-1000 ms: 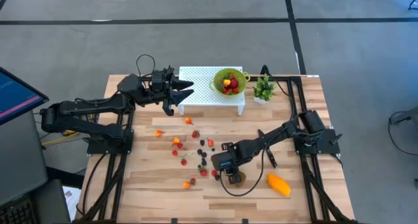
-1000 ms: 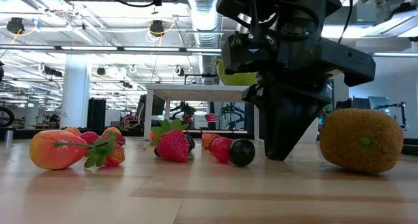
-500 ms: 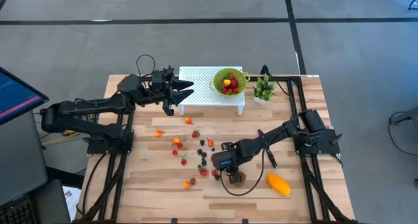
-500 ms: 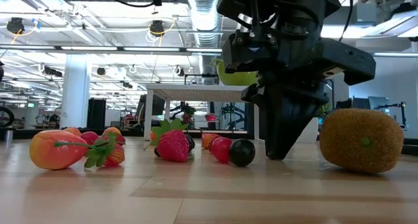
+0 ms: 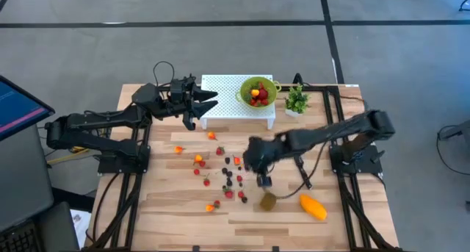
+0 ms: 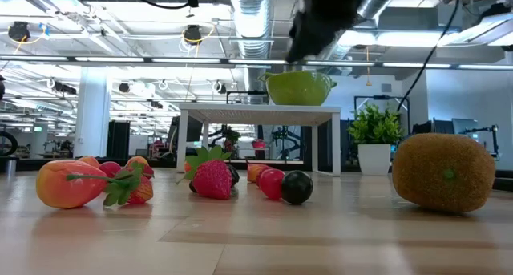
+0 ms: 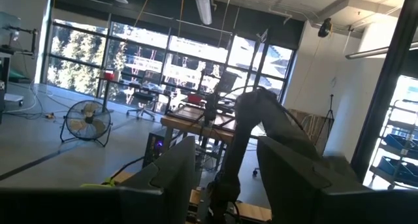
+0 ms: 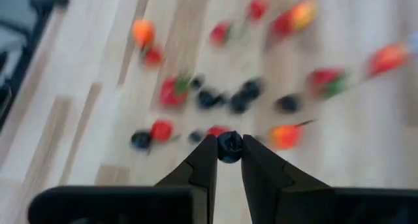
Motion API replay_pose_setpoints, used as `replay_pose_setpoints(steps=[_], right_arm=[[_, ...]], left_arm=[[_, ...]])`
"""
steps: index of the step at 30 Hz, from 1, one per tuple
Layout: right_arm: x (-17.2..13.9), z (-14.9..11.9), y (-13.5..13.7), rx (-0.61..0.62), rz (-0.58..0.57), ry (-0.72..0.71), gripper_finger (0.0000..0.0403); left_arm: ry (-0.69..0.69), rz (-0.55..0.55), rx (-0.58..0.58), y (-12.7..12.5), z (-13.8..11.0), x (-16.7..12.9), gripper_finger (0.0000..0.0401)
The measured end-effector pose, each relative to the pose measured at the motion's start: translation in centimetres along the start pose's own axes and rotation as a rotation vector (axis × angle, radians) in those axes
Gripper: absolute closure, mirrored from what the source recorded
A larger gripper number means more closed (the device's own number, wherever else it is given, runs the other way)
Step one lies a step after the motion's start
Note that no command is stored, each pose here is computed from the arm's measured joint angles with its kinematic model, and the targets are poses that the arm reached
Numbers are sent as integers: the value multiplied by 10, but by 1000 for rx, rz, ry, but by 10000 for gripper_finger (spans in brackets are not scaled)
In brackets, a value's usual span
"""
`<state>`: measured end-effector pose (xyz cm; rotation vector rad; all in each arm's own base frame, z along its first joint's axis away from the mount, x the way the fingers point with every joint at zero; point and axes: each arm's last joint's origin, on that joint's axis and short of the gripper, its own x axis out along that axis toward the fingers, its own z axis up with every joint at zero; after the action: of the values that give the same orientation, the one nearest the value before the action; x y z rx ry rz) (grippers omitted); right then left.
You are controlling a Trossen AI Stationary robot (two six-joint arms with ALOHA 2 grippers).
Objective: Pick & Place Fruit
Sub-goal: Put the black blueberry into the green strainer bowl
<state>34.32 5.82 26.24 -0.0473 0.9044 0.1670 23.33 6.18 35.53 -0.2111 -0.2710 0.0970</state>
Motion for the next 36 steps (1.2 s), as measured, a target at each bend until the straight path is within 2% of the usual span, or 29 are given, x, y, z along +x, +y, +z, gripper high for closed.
replay_pose_setpoints(steps=[6, 11, 17, 22, 28, 36], right_arm=[[-69, 11, -46, 24, -117, -223, 354], [-102, 8, -86, 72, -240, -323, 354], [-110, -10, -133, 183, -352, -262, 354], [-113, -27, -161, 279, -411, -189, 354], [-116, -42, -185, 356, -472, -136, 354], [-120, -54, -204, 419, -515, -107, 354]], left_arm=[[0, 0, 0, 0, 0, 0, 242], [0, 0, 0, 0, 0, 0, 242], [0, 0, 0, 0, 0, 0, 242], [0, 0, 0, 0, 0, 0, 242], [0, 0, 0, 0, 0, 0, 242], [1, 0, 0, 0, 0, 0, 242]])
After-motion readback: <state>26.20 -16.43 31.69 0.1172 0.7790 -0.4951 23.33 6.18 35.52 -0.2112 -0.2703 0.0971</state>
